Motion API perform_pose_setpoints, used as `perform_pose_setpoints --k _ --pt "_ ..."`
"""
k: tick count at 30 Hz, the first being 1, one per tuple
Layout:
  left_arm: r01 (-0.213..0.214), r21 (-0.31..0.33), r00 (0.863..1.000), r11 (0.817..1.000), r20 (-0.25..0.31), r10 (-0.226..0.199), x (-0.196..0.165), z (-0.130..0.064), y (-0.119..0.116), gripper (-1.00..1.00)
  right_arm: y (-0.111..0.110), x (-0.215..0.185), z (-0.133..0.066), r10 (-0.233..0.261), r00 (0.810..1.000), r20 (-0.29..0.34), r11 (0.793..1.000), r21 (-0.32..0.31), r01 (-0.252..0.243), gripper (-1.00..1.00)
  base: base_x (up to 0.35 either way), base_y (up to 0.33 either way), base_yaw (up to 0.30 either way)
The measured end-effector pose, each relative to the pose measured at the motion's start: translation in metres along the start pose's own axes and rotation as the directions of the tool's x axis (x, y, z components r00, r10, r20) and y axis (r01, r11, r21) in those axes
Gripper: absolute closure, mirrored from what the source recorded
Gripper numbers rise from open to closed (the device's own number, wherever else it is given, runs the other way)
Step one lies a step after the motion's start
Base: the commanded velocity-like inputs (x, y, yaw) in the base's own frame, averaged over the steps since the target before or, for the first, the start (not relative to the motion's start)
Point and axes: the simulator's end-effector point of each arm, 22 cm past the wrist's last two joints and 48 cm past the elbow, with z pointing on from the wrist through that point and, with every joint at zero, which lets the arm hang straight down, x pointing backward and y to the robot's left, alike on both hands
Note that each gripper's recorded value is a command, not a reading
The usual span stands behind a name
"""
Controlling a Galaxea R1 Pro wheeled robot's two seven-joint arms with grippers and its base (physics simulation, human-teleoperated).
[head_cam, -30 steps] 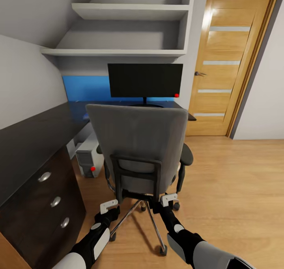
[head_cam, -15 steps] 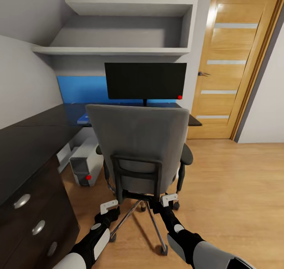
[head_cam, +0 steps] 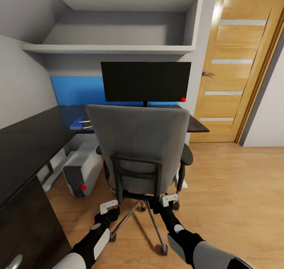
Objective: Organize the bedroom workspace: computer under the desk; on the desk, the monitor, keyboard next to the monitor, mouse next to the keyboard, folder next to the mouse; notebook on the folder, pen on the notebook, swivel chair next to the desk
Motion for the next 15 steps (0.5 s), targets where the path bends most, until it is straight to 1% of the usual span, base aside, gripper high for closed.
perform_pose_setpoints --k 3,7,9,12,15 --pt "0.0 -0.003 1.0 1.0 0.0 0.0 0.0 0.0001 0.0006 -1.0 -0.0012 0.0002 0.0001 0.006 1.0 0.0 1.0 0.004 -0.006 -1.0 0.196 0.0 0.0" --pt "0.001 -0.006 1.0 1.0 0.001 -0.001 -0.0001 0.0001 0.0012 -1.0 -0.0008 -0.0017 0.0008 0.005 1.0 0.004 1.0 0.003 -0.005 -1.0 0.039 0.0 0.0" --pt "0.001 -0.006 1.0 1.0 0.0 -0.001 0.0 0.0001 0.0013 -1.0 -0.0029 -0.0015 0.0007 0.013 1.0 0.004 1.0 0.011 -0.013 -1.0 0.111 0.0 0.0" --pt "0.002 -0.007 1.0 1.0 0.0 -0.002 0.0002 -0.0001 0.0017 -1.0 -0.0005 -0.0017 0.0006 0.003 1.0 0.004 1.0 0.002 -0.003 -1.0 0.247 0.0 0.0" --pt "0.002 -0.006 1.0 1.0 0.0 -0.002 -0.0001 -0.0001 0.0015 -1.0 -0.0009 -0.002 0.0006 0.005 1.0 0.004 1.0 0.004 -0.005 -1.0 0.296 0.0 0.0"
